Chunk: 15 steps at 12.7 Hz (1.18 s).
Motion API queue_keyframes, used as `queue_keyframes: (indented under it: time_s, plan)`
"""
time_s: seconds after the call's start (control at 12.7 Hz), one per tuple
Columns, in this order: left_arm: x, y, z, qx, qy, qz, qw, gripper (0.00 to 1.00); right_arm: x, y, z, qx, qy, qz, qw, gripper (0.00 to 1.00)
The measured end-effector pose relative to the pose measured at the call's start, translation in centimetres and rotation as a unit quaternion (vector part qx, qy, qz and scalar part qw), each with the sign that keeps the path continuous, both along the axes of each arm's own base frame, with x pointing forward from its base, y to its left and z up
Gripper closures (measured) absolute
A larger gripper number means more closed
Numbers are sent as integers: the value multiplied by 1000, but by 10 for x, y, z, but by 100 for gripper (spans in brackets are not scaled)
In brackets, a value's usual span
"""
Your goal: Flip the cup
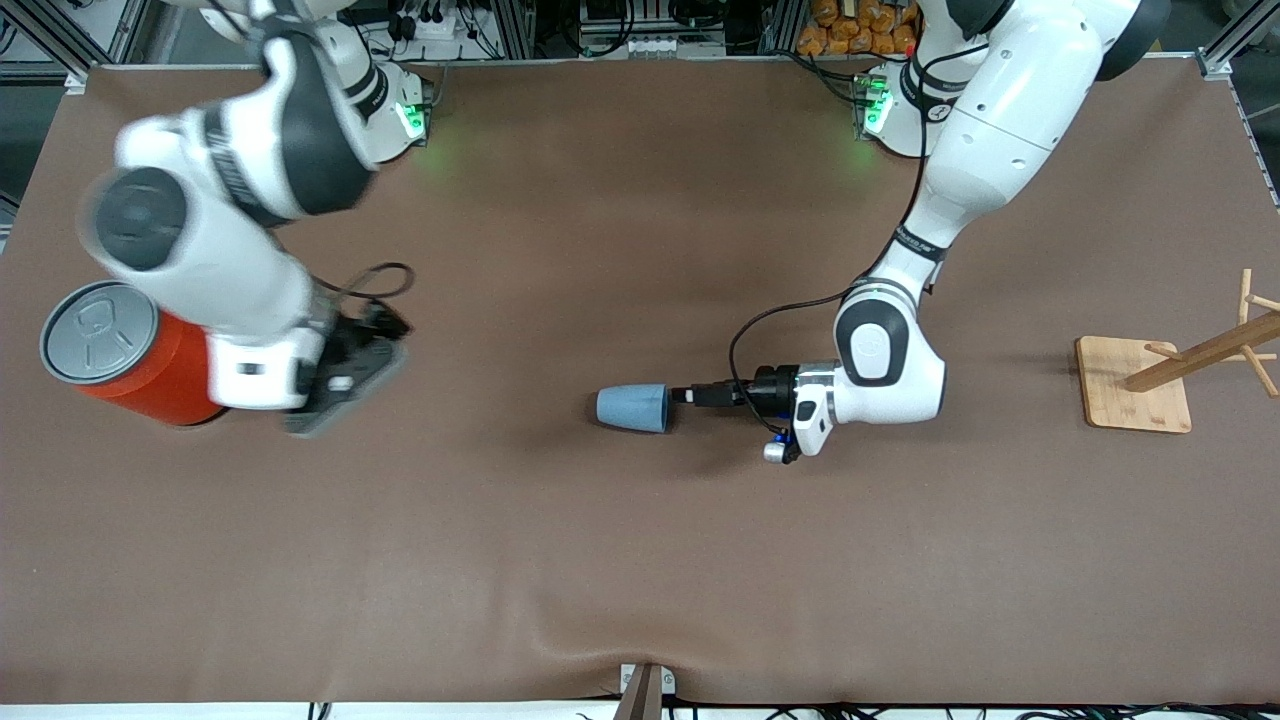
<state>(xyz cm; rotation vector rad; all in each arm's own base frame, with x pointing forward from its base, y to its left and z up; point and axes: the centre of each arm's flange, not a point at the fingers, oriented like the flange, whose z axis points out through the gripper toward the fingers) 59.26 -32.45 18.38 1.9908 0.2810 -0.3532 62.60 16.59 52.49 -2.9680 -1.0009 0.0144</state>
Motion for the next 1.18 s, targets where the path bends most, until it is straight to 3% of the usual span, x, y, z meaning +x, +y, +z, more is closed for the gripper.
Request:
queue_keyframes:
  time_s: [0.24,0.63,0.94,1.1,1.18]
  plan:
    - [4,-1,-13,3,2,5,1000,30,-9,-90,47,2,-4,-92,996,0]
    - [20,-14,-29,5,-10,14,1000,40,-57,-224,99,27,28,-209,977,0]
    - [19,-28,-34,8,-15,12,1000,44,-73,-218,109,33,54,-290,955,0]
    - [17,-38,-31,4,-17,10,1000,63,-79,-203,109,29,60,-316,946,0]
    - [16,-41,-30,1,-16,13,1000,63,-83,-201,108,27,64,-328,942,0]
